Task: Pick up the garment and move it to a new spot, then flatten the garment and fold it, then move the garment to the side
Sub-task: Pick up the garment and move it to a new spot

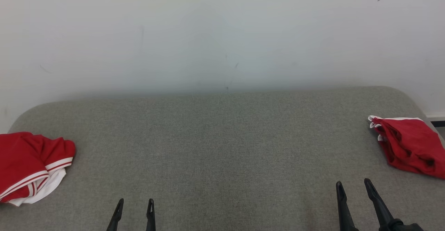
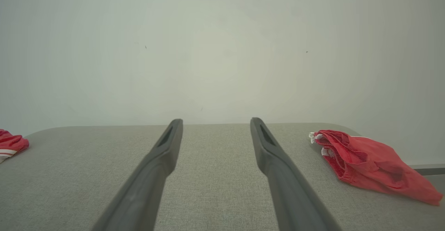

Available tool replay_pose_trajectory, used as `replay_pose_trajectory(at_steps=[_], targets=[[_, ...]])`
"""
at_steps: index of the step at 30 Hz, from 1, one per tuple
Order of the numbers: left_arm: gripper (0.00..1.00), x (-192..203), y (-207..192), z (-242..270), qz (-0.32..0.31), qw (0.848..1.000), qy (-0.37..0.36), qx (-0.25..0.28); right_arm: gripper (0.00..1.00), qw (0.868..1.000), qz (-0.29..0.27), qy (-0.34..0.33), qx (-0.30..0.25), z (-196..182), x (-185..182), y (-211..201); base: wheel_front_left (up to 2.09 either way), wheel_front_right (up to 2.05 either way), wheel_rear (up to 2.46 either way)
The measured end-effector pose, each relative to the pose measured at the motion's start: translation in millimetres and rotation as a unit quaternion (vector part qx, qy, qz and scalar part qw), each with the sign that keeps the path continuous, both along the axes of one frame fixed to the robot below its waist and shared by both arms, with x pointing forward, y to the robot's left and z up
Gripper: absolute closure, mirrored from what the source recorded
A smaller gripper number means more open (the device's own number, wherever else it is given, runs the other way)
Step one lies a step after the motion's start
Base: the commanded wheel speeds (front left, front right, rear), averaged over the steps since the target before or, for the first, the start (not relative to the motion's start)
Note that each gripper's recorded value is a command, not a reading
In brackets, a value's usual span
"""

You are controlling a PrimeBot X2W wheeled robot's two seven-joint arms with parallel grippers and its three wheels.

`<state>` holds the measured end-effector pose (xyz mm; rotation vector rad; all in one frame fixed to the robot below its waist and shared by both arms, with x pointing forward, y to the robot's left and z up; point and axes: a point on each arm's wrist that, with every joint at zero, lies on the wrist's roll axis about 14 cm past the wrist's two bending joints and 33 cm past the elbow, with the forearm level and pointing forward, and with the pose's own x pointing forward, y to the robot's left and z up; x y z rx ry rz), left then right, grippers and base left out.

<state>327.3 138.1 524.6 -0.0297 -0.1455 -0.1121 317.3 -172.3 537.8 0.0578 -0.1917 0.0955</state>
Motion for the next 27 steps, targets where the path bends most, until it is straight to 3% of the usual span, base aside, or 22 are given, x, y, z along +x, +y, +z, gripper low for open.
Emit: replay_pose_trajectory(at_steps=[12,27], targets=[[0.00,0.5,3.1,-3.0,0.005,1.000,0.005,0.000,0.00,1.000,0.008,0.005,0.003,-2.6,3.6,4.7,0.00,0.00,0.00],[0.00,-6.4,20.9,-2.8,0.038,0.999,0.004,-0.002,0.00,0.998,0.058,0.010,-0.005,-4.5,16.2,33.0,0.00,0.00,0.00]])
